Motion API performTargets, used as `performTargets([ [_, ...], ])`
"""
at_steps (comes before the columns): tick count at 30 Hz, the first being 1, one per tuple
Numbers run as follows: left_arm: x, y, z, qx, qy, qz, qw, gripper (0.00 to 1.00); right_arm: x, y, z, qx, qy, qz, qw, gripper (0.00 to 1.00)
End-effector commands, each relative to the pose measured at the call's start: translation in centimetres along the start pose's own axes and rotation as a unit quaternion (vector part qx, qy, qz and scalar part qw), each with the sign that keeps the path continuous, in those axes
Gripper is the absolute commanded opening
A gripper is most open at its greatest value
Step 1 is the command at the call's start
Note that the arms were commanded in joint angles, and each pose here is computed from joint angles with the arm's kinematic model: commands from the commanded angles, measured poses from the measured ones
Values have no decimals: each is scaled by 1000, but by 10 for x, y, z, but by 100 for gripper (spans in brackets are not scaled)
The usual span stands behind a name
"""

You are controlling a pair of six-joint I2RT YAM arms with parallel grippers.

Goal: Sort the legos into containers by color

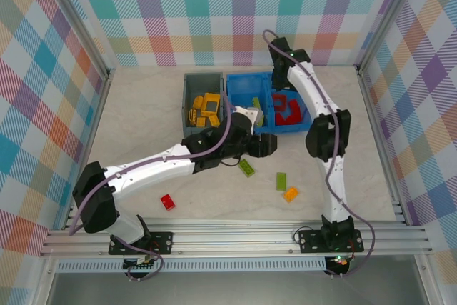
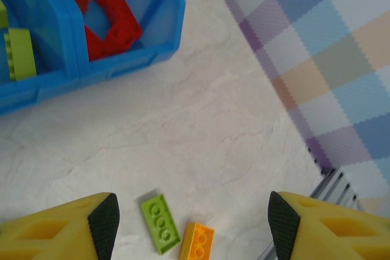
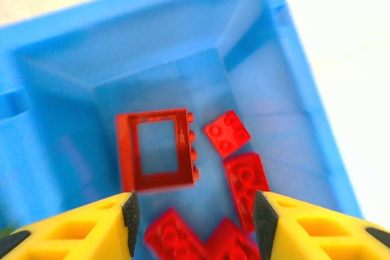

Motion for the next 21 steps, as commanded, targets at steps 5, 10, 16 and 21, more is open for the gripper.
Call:
performTargets([
  [5, 14, 18, -57, 0, 76, 97, 992, 68, -134, -38, -26, 26, -18, 128, 991, 56],
  [10, 9, 59, -82, -85, 95, 246, 961, 72, -173, -61, -99, 3, 43, 235, 971, 65],
  [16, 21, 81, -99, -178, 117, 319, 924, 77, -217, -78, -181, -44, 80, 388, 917, 77],
  [21, 38, 97, -101, -246, 117, 342, 899, 80, -250, -100, -214, -53, 62, 457, 886, 81],
])
Point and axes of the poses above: each hand's point on the last joint's axis, 136 mm out from that joint toward the fingers, its own x axis out along the fingers, its own y axis along the line the jaws close on, z = x × y, the point moved 3 cm from there along -x, back along the fingers, and after that the axes turned 9 degrees about x, right-handed, at the moved point
